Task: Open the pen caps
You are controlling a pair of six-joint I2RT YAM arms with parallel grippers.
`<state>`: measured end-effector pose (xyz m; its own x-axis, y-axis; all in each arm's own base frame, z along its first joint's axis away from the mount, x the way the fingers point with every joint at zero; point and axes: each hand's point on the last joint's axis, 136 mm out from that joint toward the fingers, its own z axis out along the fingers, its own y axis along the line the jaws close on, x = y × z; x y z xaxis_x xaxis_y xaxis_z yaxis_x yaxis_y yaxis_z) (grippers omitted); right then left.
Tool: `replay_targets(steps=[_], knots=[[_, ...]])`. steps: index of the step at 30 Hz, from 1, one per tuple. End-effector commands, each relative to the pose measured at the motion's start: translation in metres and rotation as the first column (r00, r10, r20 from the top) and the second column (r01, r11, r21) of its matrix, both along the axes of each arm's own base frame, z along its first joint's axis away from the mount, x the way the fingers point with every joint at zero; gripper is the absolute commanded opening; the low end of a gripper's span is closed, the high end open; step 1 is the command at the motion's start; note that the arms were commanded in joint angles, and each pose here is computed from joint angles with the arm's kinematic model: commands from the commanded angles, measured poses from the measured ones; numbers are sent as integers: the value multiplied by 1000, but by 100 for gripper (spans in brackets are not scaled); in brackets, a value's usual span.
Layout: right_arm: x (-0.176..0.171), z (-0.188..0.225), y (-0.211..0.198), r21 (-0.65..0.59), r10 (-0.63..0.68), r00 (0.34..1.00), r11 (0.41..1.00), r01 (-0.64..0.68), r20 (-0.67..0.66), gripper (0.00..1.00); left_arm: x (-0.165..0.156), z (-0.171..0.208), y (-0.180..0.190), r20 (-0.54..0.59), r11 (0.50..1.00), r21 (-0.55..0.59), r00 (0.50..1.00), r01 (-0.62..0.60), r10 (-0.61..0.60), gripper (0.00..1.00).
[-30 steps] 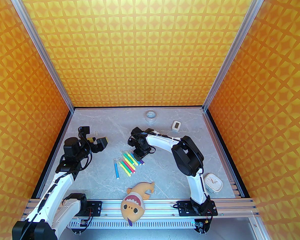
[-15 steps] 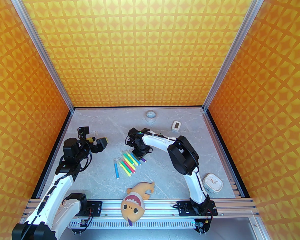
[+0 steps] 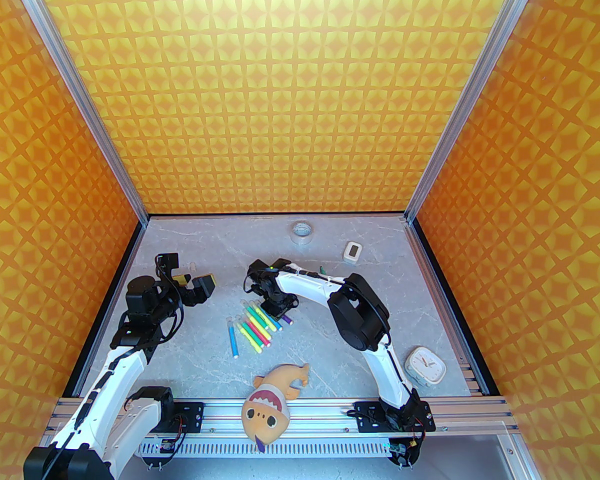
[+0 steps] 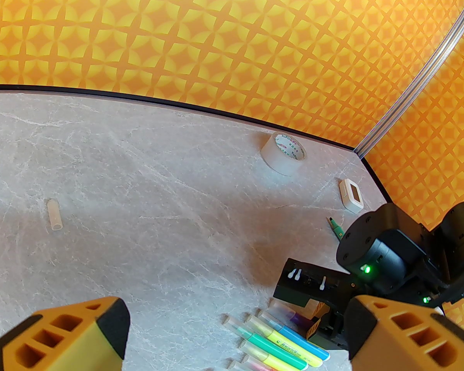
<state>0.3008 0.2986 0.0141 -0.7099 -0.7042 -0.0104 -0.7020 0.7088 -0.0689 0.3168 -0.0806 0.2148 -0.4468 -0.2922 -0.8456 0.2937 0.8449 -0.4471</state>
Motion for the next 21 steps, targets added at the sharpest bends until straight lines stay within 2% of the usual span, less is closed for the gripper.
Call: replay_targets(steps=[1, 7, 14, 21], knots=[[6, -31, -19, -112, -45, 999, 993, 48, 22, 20, -2, 3, -3, 16, 1000, -10, 1000, 8, -8, 96], [8, -23, -14, -67, -54, 998, 996, 57, 41, 11, -1, 1, -3, 8, 1000, -15, 1000, 6, -6, 96], [14, 22, 6, 147, -82, 993, 987, 68, 88, 5, 6, -7, -3, -35, 999, -54, 999, -8, 6, 94], [21, 64, 9, 336, -122, 985, 939, 73, 125, 0, 9, -9, -10, -50, 995, -95, 998, 20, -25, 91]])
